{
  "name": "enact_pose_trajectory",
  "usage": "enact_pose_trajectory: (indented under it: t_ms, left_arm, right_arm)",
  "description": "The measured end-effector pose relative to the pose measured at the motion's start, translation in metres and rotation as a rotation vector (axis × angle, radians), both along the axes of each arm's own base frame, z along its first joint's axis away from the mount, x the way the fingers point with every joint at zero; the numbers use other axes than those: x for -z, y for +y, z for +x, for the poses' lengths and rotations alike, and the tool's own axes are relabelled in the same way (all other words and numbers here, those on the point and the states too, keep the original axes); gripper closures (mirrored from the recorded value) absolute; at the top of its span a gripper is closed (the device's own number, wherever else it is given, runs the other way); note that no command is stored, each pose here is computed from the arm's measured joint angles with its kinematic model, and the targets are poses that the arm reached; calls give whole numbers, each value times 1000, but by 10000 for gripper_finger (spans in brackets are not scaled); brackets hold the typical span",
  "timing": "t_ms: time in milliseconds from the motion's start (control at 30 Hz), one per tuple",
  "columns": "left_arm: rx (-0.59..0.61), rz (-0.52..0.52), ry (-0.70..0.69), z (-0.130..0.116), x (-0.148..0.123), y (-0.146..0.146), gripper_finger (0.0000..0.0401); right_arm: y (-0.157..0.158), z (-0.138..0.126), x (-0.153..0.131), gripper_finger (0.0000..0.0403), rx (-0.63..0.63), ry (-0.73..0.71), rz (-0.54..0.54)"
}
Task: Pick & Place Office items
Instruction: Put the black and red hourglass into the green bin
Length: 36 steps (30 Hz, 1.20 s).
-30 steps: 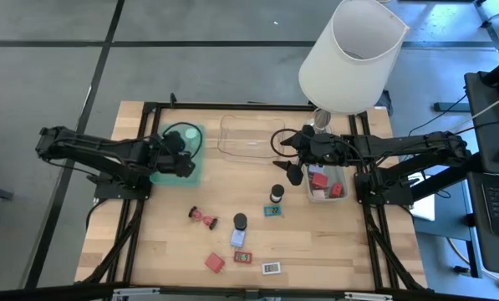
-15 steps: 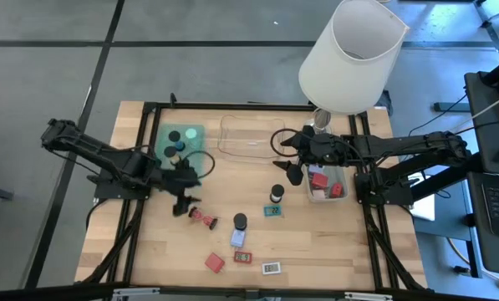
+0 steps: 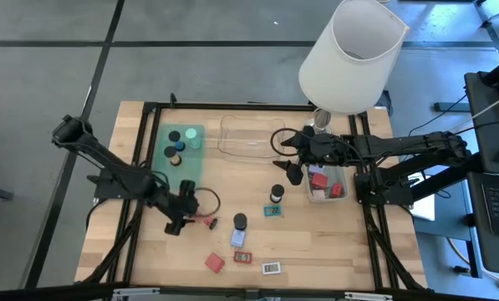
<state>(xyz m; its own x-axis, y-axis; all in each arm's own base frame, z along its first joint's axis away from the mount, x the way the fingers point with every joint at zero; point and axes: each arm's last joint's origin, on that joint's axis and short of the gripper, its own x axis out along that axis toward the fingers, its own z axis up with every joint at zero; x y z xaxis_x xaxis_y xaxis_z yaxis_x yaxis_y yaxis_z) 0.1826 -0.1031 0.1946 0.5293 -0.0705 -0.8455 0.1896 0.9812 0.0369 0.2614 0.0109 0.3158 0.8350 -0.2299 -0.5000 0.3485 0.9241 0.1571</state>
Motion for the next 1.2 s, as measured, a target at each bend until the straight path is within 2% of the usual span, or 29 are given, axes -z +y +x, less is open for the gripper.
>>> enact_pose_trajectory:
  t_ms: [133, 467, 700, 900, 1067, 1200]
  left_arm:
    - [132, 112, 48, 3, 14, -6, 136]
    - [234, 256, 181, 13, 47, -12, 136]
    - [221, 269, 207, 18, 60, -15, 145]
    - [164, 234, 184, 18, 57, -14, 195]
    - [115, 241, 112, 19, 46, -13, 195]
    - [67, 267, -2, 22, 24, -13, 195]
  right_arm:
    - [0, 0, 0, 49, 0, 0, 0]
    - [0, 0, 0, 49, 6, -3, 9]
    - [0, 0, 0, 49, 9, -3, 8]
    - [0, 0, 0, 49, 9, -3, 8]
    - [0, 0, 0, 49, 9, -3, 8]
    - [0, 0, 0, 49, 8, -5, 7]
